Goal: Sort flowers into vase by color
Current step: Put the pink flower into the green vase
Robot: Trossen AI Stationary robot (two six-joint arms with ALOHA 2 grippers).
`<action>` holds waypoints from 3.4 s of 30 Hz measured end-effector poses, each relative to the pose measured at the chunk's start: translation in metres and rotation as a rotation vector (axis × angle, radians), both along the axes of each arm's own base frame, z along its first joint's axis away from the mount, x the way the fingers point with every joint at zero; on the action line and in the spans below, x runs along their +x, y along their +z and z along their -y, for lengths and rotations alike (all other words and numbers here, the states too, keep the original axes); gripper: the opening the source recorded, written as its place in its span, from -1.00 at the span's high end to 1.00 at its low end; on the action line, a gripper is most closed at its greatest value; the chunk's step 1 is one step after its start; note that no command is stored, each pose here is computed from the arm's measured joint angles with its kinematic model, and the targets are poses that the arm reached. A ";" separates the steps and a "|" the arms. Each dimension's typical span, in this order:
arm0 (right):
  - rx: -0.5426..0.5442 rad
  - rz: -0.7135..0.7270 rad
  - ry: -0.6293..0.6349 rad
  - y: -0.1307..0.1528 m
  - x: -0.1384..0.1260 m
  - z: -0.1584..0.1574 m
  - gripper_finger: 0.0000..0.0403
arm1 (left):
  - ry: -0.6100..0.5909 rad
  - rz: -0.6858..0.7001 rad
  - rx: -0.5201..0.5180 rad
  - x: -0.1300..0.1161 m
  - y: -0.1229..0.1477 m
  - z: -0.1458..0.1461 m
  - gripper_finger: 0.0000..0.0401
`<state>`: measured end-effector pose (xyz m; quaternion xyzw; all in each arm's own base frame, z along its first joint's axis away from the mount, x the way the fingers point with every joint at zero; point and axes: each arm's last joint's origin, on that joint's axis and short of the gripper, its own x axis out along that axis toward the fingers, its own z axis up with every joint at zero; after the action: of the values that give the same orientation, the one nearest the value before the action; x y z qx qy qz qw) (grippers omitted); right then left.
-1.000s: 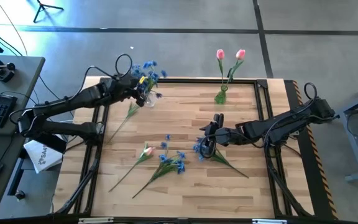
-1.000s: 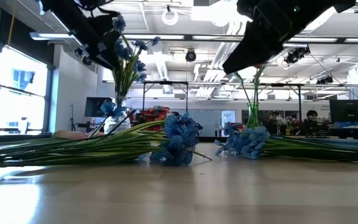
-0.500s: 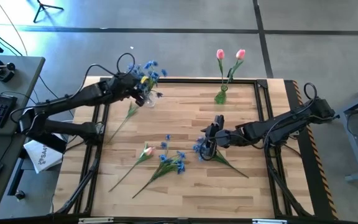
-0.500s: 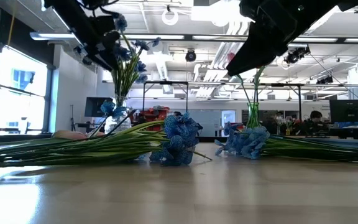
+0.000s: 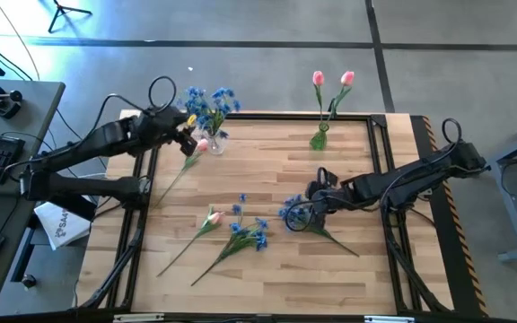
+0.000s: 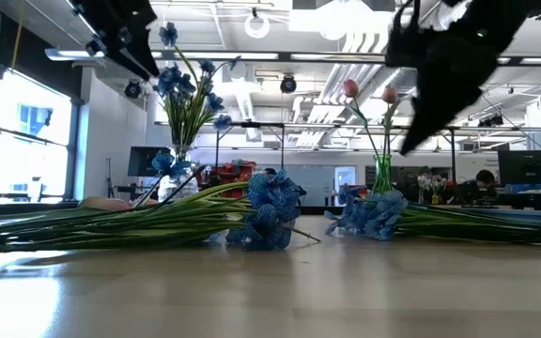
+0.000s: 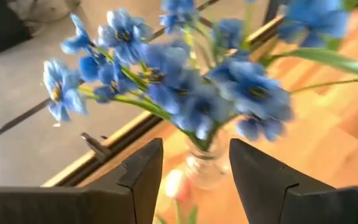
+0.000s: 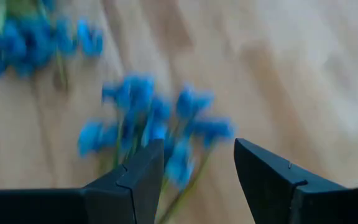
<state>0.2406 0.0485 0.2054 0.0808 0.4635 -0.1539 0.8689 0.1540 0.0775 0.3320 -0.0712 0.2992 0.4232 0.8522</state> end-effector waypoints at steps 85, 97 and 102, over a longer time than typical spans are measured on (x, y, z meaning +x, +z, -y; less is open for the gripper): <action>-0.027 0.773 0.211 -0.027 0.013 -0.019 0.04 | -0.746 0.599 0.106 0.127 -0.109 0.131 1.00; -0.278 0.904 0.169 0.003 0.088 -0.006 0.04 | -0.831 0.661 0.131 0.132 -0.102 0.107 1.00; -0.269 0.893 0.211 0.016 0.103 -0.001 0.10 | -0.855 0.653 0.150 0.132 -0.102 0.111 1.00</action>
<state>0.3433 0.0492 0.2213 -0.0216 0.0266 -0.0738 0.9967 0.2856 -0.0334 0.2305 -0.0099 -0.0096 0.0147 0.9998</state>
